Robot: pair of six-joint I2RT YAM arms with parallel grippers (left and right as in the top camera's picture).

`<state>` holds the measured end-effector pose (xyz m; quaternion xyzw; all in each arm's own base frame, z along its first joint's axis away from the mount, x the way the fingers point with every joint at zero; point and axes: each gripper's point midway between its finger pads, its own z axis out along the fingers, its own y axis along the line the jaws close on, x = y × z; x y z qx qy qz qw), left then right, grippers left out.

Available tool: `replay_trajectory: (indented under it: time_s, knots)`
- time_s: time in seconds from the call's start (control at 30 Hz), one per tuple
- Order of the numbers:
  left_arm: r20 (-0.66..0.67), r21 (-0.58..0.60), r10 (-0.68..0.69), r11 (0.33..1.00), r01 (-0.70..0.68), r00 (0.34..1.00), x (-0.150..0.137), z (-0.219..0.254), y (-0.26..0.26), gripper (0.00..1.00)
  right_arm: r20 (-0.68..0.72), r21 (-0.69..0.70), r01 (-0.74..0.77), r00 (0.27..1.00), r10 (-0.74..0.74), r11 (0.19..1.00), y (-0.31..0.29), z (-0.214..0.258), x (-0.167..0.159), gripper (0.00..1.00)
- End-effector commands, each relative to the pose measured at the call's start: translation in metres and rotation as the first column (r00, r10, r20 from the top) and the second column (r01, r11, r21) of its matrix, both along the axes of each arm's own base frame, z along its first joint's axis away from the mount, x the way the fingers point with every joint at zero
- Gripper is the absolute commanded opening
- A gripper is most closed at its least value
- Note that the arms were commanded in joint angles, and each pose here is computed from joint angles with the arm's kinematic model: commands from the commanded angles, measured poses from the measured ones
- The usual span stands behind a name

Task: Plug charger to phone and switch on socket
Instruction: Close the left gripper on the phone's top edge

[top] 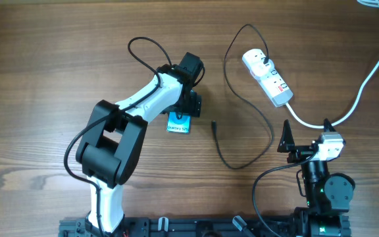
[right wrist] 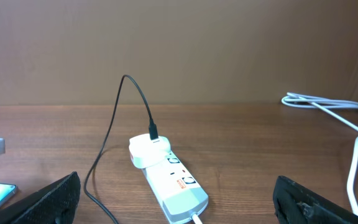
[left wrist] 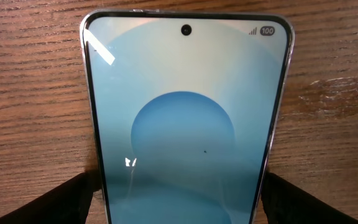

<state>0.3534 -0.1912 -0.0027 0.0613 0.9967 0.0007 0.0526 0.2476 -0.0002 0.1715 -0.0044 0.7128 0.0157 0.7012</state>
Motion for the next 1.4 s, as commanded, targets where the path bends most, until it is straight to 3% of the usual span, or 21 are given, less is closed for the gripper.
replay_trajectory:
  time_s: [0.0, 0.53, 1.17, 1.37]
  knots:
    - [-0.055, 0.047, -0.003, 0.999, 0.006, 0.998, -0.011, -0.022, 0.008, 0.86, 0.003, 0.012, 0.011, 1.0, -0.011, 1.0, -0.002, 0.0, 0.0, 1.0]
    - [-0.075, 0.058, -0.003, 0.998, 0.007, 0.997, -0.016, -0.022, 0.01, 0.77, 0.003, 0.012, 0.011, 1.0, -0.011, 1.0, -0.002, 0.0, 0.0, 1.0]
    - [-0.05, 0.044, -0.002, 0.999, 0.004, 0.999, -0.01, -0.02, 0.007, 0.73, 0.003, 0.012, 0.011, 1.0, -0.011, 1.0, -0.002, 0.0, 0.0, 1.0]
    - [-0.008, 0.018, 0.024, 1.0, -0.024, 1.0, -0.005, 0.0, 0.004, 0.73, 0.003, 0.011, 0.011, 1.0, -0.011, 1.0, -0.002, 0.0, 0.0, 1.0]
